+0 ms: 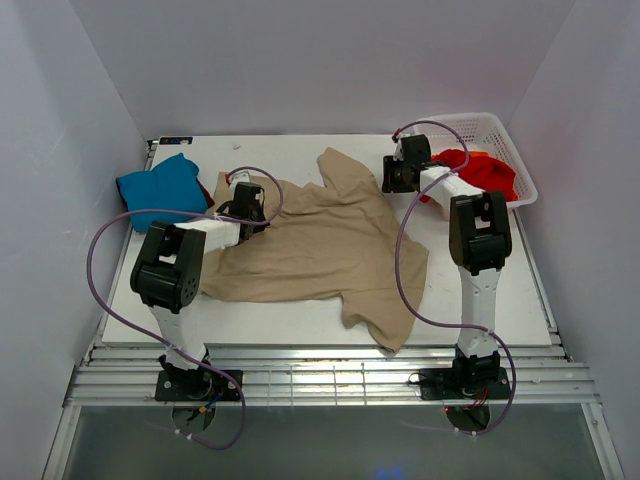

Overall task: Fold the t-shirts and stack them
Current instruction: Flatten the tshirt out

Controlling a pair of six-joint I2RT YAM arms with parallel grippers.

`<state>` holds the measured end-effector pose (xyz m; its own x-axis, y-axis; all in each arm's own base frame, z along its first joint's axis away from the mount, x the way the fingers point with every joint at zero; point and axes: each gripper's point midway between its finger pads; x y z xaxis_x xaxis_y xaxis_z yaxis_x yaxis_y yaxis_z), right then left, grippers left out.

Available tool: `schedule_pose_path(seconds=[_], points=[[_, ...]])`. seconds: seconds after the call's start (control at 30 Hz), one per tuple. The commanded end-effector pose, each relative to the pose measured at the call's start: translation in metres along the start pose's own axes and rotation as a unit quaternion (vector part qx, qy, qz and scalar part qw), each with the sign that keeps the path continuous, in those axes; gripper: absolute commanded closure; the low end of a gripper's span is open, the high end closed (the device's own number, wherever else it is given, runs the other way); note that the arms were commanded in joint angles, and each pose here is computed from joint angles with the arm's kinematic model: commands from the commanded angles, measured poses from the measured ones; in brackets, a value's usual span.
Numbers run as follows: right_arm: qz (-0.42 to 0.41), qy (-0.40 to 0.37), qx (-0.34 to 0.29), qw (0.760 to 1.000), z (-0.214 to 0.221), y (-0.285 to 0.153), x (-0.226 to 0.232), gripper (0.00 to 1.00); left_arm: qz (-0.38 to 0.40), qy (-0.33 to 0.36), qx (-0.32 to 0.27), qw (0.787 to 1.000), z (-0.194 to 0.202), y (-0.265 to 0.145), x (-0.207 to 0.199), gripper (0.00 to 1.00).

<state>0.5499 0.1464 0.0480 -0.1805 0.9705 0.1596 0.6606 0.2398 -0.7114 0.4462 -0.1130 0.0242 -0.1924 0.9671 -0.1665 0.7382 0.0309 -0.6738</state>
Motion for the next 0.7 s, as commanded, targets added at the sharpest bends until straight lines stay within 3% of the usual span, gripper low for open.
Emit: schedule_pose_path(seconds=[0.0,0.17,0.5,0.6,0.67], points=[[-0.040,0.004,-0.016,0.999,-0.005,-0.014,0.027,0.52,-0.004,0.013,0.026,1.000,0.008,-0.014,0.002,1.00],[-0.056,-0.003,0.010,0.998,0.018,-0.011,0.043,0.53,-0.004,0.011,0.024,1.000,0.009,-0.019,0.004,1.00],[-0.075,-0.008,0.005,0.997,0.020,-0.028,0.066,0.53,0.000,0.010,0.025,1.000,0.012,-0.024,0.006,1.00],[-0.076,-0.010,0.019,0.997,0.031,-0.023,0.068,0.60,0.001,0.009,0.027,1.000,0.012,-0.024,0.006,1.00],[-0.074,-0.011,0.033,0.997,0.041,-0.018,0.069,0.72,0.001,0.009,0.028,1.000,0.013,-0.024,0.006,1.00]])
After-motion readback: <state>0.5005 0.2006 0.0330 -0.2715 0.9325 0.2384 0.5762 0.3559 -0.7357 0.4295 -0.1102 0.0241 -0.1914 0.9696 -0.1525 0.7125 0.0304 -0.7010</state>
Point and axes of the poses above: each gripper's point midway between its finger pads, its own y axis out along the fingers, its own x axis along the line the jaws close on, z = x × y, and after that the axes turned 2 degrees about y, right-handed
